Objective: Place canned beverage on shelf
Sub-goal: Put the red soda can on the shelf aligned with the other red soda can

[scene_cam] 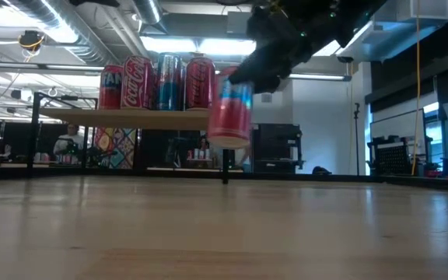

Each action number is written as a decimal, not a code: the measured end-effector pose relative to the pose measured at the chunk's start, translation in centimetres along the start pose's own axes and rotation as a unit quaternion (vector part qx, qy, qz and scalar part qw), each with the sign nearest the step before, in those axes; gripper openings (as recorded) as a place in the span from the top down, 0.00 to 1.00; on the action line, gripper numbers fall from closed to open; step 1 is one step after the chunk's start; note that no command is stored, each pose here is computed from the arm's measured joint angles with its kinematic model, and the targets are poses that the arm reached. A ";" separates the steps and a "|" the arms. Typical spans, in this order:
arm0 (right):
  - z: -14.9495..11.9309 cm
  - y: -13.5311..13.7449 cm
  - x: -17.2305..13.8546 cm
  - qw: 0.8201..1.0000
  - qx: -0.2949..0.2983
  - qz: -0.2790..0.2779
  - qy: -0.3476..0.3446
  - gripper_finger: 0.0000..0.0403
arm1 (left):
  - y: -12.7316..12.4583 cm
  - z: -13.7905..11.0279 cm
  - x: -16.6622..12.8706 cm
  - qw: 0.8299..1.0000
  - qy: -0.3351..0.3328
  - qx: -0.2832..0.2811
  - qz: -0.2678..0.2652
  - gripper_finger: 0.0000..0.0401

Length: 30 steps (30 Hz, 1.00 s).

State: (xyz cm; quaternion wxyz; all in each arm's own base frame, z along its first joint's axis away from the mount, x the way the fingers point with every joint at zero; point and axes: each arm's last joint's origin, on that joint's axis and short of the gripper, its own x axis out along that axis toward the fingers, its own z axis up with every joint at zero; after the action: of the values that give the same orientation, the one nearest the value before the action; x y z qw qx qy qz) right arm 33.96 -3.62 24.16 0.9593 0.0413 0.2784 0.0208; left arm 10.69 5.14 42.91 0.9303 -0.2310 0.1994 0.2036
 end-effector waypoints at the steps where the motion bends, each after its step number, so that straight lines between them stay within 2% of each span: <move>1: 0.0 0.4 0.4 1.000 0.003 0.002 -0.005 0.34 | -0.2 -0.2 0.2 1.000 0.008 0.000 -0.007 0.03; 8: -0.1 2.1 3.3 1.000 -0.006 -0.011 -0.005 0.34 | -1.3 -1.8 1.6 0.998 0.051 -0.005 -0.028 0.06; 15: 0.8 1.9 6.7 1.000 -0.006 -0.009 0.011 0.34 | -2.1 -2.9 2.4 0.997 0.072 -0.005 -0.032 0.08; 20: 1.9 1.9 8.2 0.999 -0.009 -0.003 0.046 0.34 | -2.6 -3.2 2.3 0.997 0.071 -0.003 -0.031 0.08; 30: 1.6 1.8 9.8 0.997 -0.005 0.001 0.080 0.33 | -2.9 -3.4 2.2 0.996 0.078 -0.002 -0.039 0.08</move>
State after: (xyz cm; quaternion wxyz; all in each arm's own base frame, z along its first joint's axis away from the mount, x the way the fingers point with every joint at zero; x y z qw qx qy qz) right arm 43.04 -1.37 20.49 0.9340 0.0354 0.3544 0.0266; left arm 12.96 1.68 40.12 0.9186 -0.2553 0.2622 0.1488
